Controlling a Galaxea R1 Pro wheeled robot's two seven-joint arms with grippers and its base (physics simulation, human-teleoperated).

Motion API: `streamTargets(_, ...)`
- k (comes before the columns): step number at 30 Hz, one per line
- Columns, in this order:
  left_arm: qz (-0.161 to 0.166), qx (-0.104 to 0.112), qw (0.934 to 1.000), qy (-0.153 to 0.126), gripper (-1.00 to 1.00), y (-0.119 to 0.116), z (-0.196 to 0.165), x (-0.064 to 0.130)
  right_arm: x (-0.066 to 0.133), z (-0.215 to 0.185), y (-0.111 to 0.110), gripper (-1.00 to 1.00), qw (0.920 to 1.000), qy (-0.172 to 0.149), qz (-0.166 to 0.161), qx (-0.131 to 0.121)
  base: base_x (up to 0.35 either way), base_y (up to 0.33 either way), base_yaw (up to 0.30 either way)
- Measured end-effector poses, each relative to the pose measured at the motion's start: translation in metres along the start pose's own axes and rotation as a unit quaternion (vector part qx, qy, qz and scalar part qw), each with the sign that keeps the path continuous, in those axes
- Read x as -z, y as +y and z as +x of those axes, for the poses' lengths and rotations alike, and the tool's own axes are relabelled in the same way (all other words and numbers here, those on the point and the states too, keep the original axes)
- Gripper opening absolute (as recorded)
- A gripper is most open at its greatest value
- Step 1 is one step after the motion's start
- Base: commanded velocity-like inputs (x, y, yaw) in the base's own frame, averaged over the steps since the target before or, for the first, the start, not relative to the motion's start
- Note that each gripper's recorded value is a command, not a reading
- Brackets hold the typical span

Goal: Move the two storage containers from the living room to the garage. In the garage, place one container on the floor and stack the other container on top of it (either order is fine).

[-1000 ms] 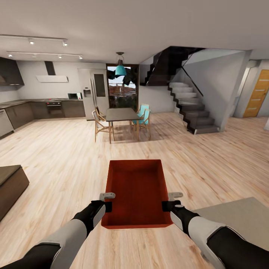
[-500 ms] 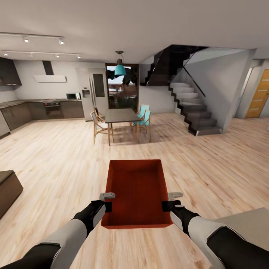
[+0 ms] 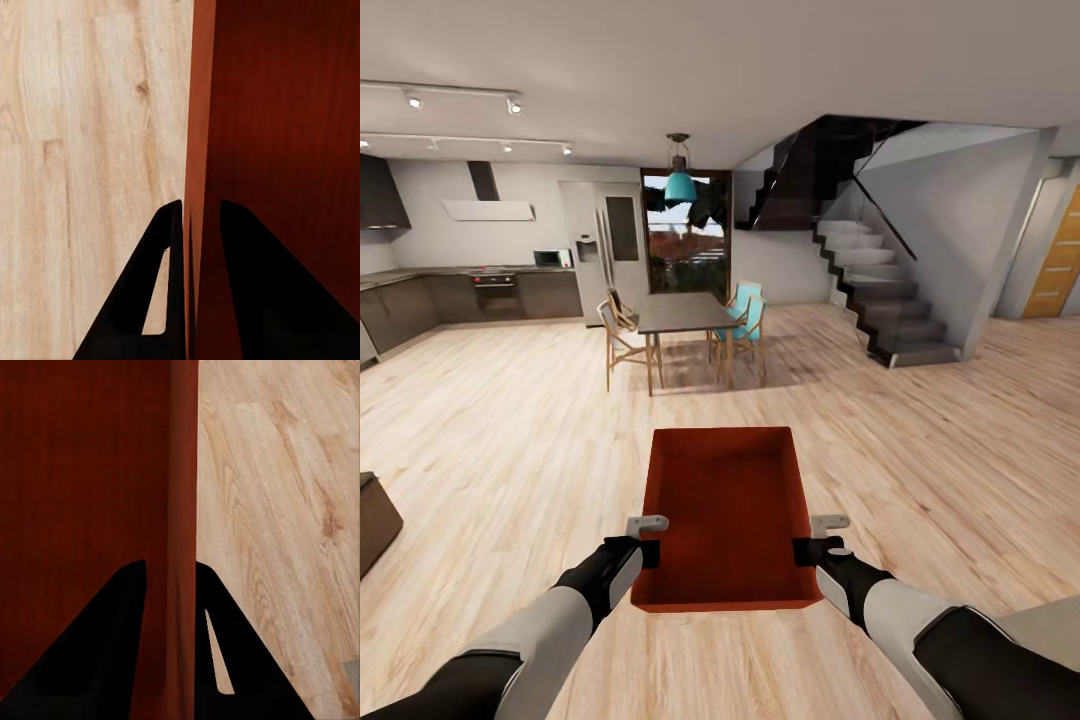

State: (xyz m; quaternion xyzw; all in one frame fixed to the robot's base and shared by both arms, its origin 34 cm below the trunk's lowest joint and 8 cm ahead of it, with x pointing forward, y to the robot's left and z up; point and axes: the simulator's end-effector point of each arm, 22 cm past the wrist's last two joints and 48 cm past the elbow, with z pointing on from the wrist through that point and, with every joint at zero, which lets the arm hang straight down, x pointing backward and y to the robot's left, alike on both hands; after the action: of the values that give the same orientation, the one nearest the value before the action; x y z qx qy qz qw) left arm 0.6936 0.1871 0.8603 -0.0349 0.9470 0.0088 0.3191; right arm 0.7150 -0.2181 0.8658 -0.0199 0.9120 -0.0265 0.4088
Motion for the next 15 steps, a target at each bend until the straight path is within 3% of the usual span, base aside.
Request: streamTargets(15,0.000,0.000,1.0000,0.000,-1.00,0.0000,-0.0002,0.0000,0.0000,-0.0001,0.0000,-1.00,1.0000,0.000,0.000,0.000,0.322,0.000,0.000)
